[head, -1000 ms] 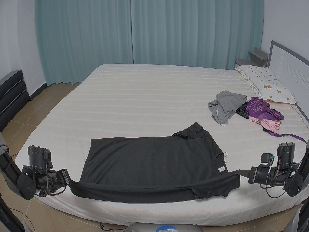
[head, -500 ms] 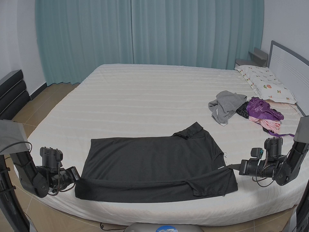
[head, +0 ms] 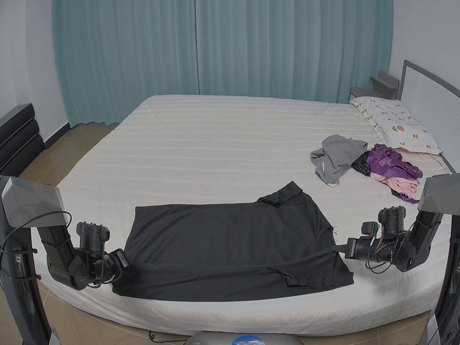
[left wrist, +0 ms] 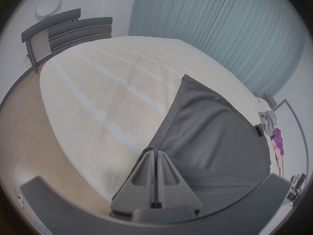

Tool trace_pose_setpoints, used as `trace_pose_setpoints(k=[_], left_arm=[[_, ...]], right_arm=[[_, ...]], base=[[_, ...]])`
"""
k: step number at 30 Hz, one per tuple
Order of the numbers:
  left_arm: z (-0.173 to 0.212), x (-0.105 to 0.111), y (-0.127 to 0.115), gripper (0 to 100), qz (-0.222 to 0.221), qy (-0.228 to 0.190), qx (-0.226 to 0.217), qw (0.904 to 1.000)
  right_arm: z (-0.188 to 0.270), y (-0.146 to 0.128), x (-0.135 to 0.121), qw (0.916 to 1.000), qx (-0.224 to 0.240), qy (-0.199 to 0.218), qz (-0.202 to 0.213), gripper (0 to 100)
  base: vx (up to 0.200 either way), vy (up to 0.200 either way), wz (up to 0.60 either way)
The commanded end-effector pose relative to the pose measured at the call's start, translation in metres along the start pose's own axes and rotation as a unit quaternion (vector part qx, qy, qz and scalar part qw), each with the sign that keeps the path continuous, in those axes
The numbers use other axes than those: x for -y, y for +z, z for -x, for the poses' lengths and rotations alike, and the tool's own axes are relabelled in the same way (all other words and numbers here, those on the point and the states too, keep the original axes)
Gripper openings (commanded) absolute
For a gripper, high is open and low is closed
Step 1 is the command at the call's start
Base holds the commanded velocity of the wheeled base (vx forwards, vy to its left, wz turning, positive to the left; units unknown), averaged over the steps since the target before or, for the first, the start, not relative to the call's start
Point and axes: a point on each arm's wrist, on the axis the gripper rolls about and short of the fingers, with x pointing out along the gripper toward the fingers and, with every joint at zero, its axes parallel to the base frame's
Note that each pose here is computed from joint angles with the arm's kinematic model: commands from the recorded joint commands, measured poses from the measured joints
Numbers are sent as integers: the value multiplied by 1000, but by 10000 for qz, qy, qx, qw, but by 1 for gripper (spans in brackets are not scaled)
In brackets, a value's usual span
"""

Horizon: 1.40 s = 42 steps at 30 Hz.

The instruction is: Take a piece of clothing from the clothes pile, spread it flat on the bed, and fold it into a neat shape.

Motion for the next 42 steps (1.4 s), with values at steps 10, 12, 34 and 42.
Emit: trace_pose_setpoints(k=[10, 12, 34, 42], left_arm=[[-7, 0, 3, 0, 131, 13, 46, 9999], [-7, 0, 3, 0, 131, 13, 46, 9999], [18, -3, 12, 100, 685, -133, 265, 9972], [19, -11, 9, 100, 1089, -249, 402, 9929]], right_arm=[[-17, 1, 4, 9999, 23, -68, -142, 0], [-17, 1, 4, 9999, 26, -76, -142, 0], [19, 11, -19, 9906, 498, 196, -1261, 100], [14, 2, -14, 9894, 395, 157, -1391, 100]], base=[[0, 0, 0], [0, 0, 0], [0, 0, 0], [75, 0, 0]])
